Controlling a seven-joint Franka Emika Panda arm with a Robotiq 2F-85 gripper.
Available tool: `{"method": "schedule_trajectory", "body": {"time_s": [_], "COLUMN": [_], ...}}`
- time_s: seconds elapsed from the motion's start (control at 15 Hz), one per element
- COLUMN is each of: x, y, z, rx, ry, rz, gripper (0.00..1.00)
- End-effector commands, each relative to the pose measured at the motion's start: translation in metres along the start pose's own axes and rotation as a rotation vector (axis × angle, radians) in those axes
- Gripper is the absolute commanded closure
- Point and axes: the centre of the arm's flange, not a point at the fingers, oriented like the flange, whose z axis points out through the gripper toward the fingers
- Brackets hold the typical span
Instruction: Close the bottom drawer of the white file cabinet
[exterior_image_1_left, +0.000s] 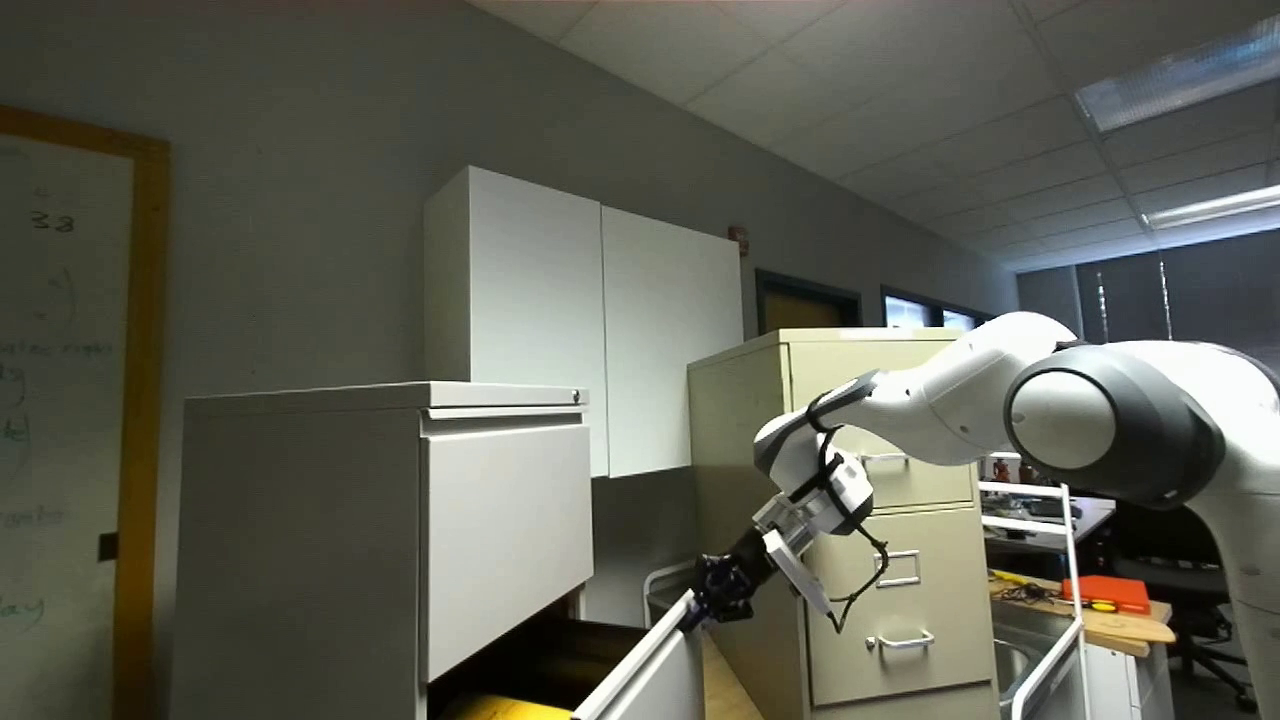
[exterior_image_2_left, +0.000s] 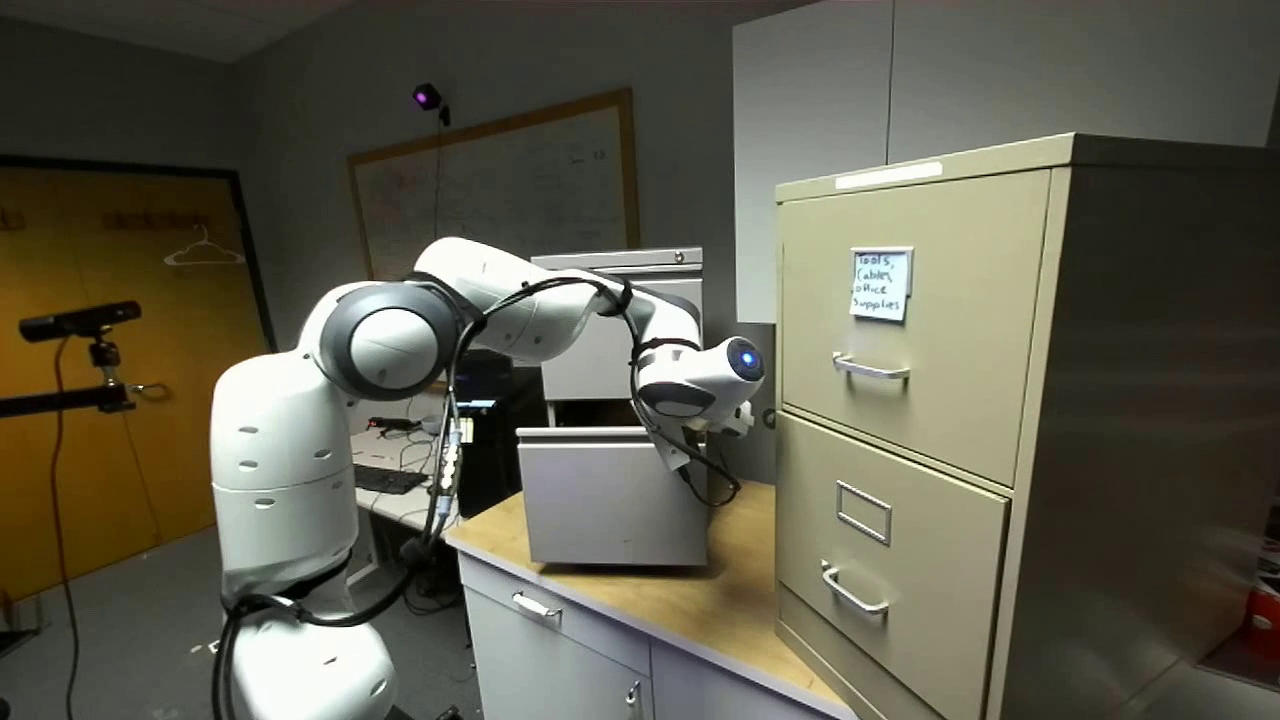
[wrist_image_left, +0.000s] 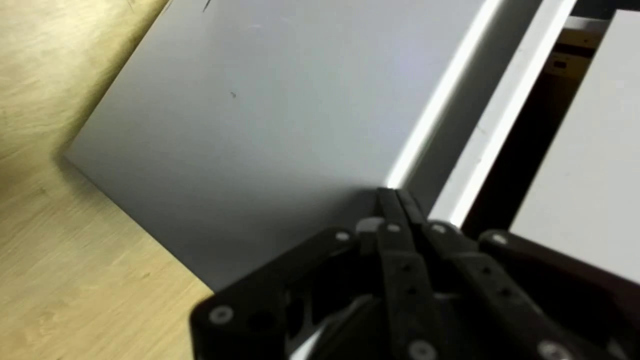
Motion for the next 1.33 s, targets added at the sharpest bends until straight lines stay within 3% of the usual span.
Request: {"method": "schedule_trajectory", "body": {"time_s": [0.0,0.73,1.27], "x": [0.037,0.098,0.128], "y": [-0.041,-0.117,-0.15], "z": [0.04,0.121,0.157], "rx": [0.042,0.022,-0.001], "ry": [0.013,-0.021,-0.074], "rz": [-0.007,-0.07,-0.132], "gripper": [0.96,0.95,0.95]}}
